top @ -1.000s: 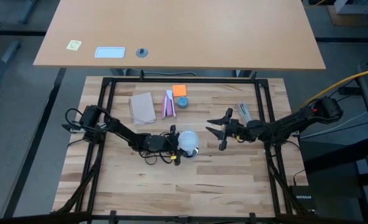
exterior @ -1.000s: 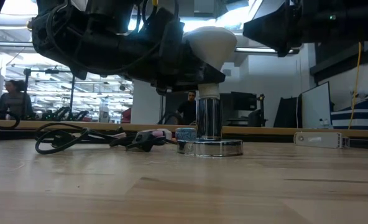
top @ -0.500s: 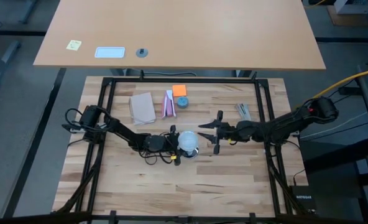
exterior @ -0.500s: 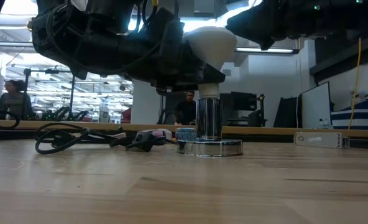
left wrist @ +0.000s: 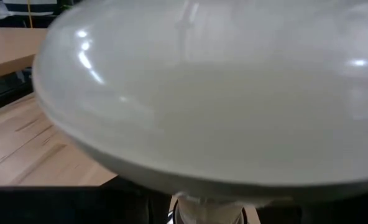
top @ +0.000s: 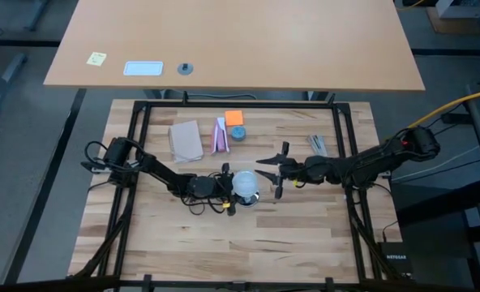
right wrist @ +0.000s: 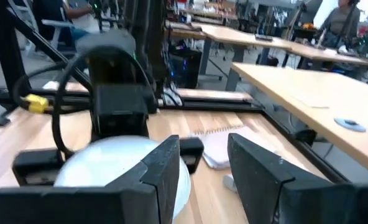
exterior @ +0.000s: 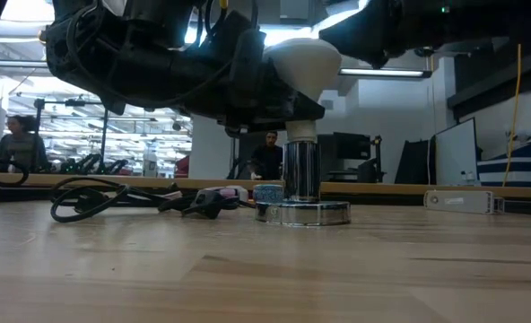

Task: Screw lightbulb
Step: Insert the lightbulb into the lamp

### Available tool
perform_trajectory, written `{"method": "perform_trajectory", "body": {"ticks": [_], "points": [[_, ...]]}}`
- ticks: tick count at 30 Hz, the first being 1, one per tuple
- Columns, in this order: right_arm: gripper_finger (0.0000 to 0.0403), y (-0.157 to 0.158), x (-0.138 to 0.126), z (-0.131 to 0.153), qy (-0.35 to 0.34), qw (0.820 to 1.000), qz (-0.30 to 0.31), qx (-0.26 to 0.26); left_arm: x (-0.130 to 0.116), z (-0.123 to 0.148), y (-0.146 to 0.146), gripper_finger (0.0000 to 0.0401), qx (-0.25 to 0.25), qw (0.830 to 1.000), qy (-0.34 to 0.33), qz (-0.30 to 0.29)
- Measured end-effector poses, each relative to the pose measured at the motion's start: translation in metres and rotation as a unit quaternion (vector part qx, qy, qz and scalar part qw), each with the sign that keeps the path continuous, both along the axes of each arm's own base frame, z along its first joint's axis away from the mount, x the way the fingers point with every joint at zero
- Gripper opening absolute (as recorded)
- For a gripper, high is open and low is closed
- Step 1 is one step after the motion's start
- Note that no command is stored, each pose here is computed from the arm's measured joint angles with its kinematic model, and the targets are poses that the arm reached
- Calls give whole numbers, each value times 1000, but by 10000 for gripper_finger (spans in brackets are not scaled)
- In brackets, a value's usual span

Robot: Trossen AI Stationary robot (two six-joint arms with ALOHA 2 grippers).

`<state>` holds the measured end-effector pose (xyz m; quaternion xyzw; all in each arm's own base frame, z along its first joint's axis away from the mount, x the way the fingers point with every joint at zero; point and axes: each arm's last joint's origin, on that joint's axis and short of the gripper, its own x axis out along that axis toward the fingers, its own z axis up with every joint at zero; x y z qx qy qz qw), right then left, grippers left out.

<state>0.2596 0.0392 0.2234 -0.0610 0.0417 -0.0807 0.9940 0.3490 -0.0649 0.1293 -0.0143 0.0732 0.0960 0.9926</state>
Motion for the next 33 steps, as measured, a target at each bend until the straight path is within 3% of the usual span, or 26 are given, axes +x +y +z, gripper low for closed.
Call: {"method": "perform_trajectory", "body": {"ticks": [16,24,33], "points": [[143,1,6,-20,46,999,-16,13,0,0,0,166,0,1000,1,0],[143,2,13,-27,32,999,-19,38,0,-1,0,166,1,1000,2,3],[143,2,12,-11,-13,1000,-19,10,0,-1,0,166,1,1000,2,0]]}}
